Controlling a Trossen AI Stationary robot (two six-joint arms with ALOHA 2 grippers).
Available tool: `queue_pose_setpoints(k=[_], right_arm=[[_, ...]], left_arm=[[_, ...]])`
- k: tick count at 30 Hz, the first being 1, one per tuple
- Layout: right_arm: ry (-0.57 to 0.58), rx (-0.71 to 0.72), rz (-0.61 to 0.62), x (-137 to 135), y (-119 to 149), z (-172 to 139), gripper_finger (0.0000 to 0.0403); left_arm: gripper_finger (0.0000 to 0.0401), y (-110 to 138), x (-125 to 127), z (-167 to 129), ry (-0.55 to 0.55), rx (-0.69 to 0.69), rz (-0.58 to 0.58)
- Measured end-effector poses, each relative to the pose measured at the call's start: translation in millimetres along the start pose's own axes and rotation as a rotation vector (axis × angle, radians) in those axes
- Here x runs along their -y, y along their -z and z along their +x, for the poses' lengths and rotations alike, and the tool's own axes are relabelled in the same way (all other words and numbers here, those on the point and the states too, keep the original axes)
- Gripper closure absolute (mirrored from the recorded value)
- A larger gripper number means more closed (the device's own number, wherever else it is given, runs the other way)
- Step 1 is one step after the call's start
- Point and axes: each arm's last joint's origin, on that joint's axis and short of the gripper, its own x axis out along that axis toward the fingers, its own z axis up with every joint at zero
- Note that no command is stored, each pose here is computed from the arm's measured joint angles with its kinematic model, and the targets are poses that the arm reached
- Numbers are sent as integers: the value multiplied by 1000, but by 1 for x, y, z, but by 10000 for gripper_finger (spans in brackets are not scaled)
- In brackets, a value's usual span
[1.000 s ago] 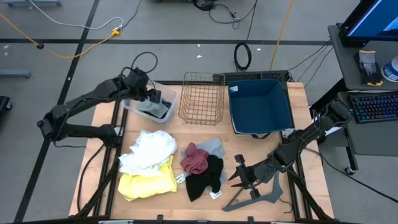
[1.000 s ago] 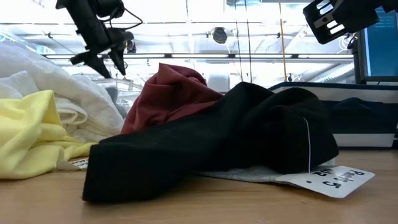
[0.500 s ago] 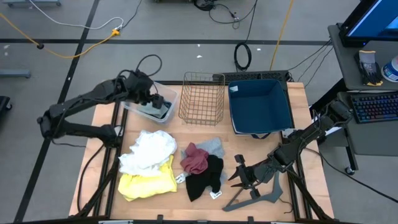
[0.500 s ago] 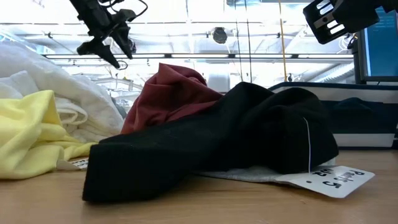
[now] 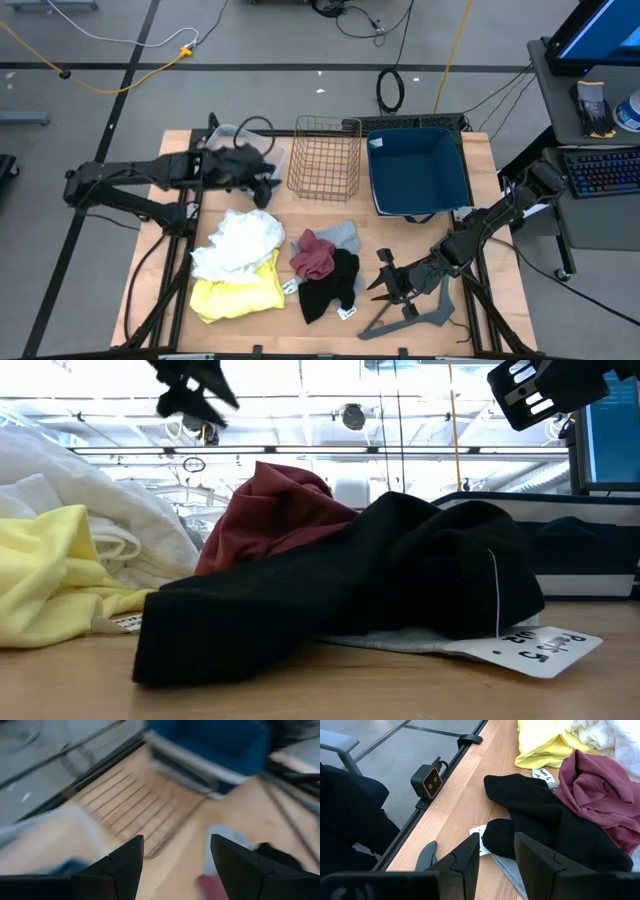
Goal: Pick & Place Cloths
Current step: Put the pink shorts into the mesh basket
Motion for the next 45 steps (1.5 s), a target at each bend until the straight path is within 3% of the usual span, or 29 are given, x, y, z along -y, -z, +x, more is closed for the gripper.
queue_pose_setpoints(k=[8,16,24,37,45], right_arm=[[1,0,0,0,0,0,286],[2,1,0,0,0,0,287],[2,1,0,0,0,0,286],[2,1,-1,0,0,0,286],[3,2,-13,0,0,0,287]], left_arm=[[167,9,51,-20,207,126,189],[167,35,94,-23,242,134,292],[167,69,136,5,240,88,417],[167,104,158,52,171,-1,505],[167,119,164,70,202,-63,528]])
